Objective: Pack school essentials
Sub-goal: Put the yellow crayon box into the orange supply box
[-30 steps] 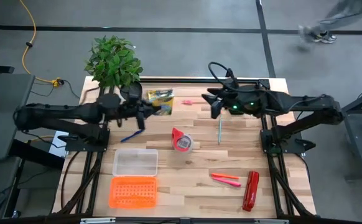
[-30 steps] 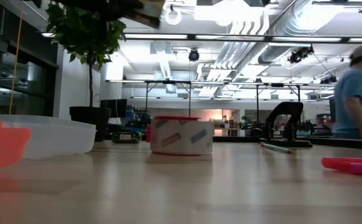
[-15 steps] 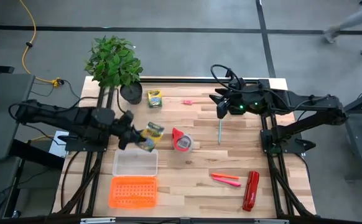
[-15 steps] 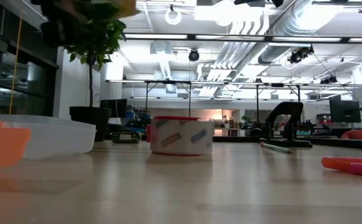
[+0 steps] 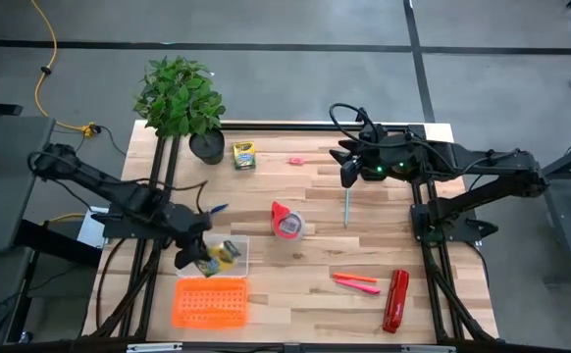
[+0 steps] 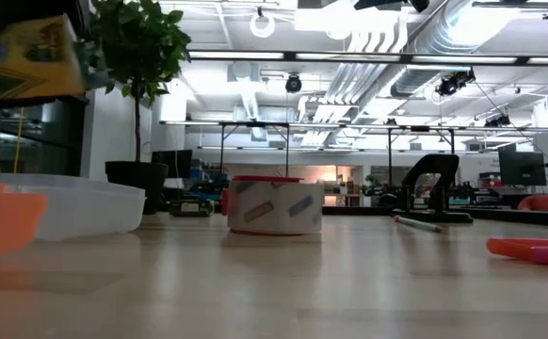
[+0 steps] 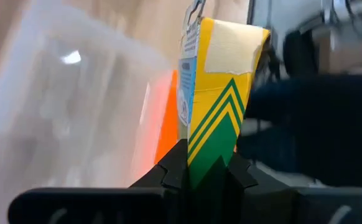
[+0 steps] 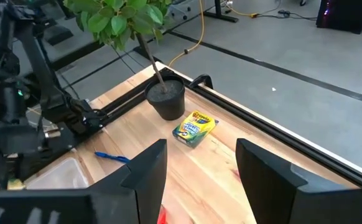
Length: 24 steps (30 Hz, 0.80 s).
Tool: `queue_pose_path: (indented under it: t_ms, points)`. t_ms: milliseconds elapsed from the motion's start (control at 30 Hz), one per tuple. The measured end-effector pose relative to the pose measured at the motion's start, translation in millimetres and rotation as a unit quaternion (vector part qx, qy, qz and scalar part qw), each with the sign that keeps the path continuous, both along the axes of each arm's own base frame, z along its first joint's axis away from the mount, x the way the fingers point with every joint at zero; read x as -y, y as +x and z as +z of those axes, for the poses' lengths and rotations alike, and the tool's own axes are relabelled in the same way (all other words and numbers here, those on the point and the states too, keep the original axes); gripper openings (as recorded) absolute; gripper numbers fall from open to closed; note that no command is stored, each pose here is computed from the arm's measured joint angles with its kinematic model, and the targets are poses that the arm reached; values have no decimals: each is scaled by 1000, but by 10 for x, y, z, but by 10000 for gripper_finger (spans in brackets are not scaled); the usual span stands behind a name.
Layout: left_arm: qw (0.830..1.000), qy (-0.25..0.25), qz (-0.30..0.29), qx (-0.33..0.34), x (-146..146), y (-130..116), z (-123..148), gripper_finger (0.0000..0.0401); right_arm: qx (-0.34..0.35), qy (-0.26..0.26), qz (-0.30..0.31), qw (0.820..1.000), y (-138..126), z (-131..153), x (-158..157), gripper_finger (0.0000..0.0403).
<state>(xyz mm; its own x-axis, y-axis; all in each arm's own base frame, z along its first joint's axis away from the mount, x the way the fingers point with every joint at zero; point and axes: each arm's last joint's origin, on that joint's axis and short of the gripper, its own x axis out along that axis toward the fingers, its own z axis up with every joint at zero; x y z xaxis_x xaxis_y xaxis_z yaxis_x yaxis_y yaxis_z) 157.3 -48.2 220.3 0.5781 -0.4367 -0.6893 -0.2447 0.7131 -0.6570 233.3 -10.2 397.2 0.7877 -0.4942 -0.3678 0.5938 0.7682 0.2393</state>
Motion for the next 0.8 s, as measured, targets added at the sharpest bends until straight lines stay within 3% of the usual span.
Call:
queue_pose_path:
  t_ms: [433, 633, 800]
  points:
    - [996, -13, -82, -46, -358, 406, -265, 39, -4, -2, -6, 1000, -4, -6, 3, 184]
    - [987, -19, -123, -98, -469, 504, -385, 39, -5, -2, -6, 1000, -5, -8, 3, 184]
    - [979, -22, -182, -86, -464, 557, -434, 40, -8, -3, -6, 1000, -7, -13, 3, 184]
